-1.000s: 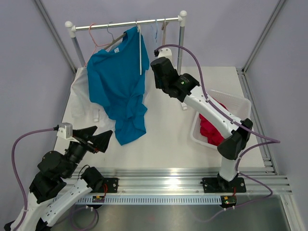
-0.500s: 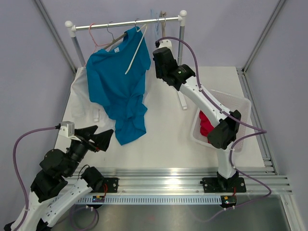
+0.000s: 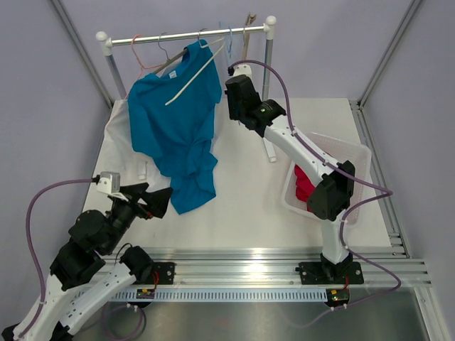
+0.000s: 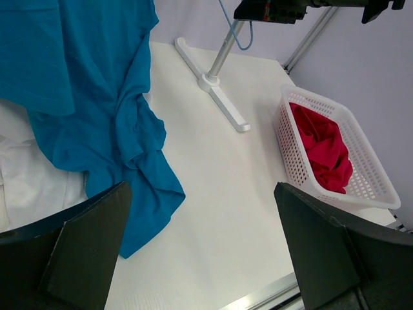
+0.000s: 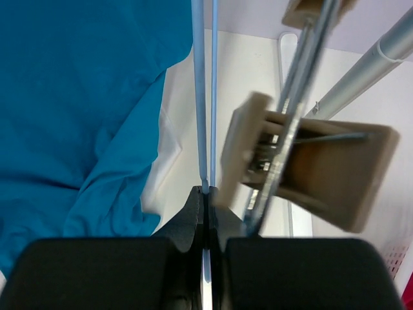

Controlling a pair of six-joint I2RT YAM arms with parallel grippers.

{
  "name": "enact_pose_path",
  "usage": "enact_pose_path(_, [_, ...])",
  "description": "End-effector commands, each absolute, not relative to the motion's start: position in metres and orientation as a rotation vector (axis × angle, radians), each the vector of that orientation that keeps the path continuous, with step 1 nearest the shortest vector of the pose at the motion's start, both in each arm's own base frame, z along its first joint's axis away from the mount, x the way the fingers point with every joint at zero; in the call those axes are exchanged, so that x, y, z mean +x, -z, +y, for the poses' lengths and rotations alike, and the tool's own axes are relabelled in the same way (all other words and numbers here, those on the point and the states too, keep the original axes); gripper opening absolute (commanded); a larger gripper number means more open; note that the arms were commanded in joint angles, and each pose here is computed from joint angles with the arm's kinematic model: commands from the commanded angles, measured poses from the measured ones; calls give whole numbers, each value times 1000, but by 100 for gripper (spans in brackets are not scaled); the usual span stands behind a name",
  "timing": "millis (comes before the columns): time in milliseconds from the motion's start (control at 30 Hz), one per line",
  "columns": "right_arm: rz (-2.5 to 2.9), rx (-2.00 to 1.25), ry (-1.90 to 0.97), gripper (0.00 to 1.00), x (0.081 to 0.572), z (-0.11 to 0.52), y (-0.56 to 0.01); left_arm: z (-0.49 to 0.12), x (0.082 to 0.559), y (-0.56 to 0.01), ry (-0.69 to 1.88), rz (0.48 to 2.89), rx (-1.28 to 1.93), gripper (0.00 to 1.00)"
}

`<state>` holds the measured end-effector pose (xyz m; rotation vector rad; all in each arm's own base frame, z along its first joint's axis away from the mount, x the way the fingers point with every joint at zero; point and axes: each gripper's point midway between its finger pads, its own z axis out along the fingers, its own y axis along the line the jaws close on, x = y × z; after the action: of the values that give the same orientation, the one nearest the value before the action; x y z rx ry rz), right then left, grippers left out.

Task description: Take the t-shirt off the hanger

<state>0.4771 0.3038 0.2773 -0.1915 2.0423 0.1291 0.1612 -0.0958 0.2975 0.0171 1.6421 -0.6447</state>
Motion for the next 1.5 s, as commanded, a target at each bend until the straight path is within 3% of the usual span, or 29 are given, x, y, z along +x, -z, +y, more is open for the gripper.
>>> enact_pose_path(0, [1989,-193,-168,6,468,292,-312,-94,165,-329,651,1575,-3,99])
enact_pose_path(100, [1985,-195,-179,21,462,290,-309,-94,167,-335,648,1575,-11,99])
enact_pose_path(133, [1979,-191,-188,31,459,287,-313,-95,168,-336,646,1581,-12,99])
enact_pose_path(167, [1978,-193,-200,49,455,287,-315,-93,167,-342,648,1570,-24,99])
enact_pose_path(200, [1982,-197,-212,55,453,287,-312,-93,168,-345,646,1567,-29,99])
enact_pose_path(267, [1941,-194,-240,66,445,284,-330,-93,171,-352,634,1569,-32,99])
enact_pose_path(467, [1894,-248,-382,86,410,281,-364,-101,186,-385,602,1549,-23,99])
enact_pose_path(667, [1806,-344,-631,91,344,281,-400,-132,210,-440,625,1525,44,96])
enact_pose_path(833, [1759,-374,-745,90,292,265,-395,-154,240,-490,629,1504,65,91])
enact_pose_path(1000, [1751,-379,-792,88,261,248,-379,-134,273,-548,517,1445,27,87])
enact_pose_path(1233, [1784,-397,-823,88,242,242,-357,-97,358,-524,455,1603,-1,71])
enact_pose_path(1467, [1790,-443,-867,87,232,249,-352,-93,396,-487,351,1684,139,77])
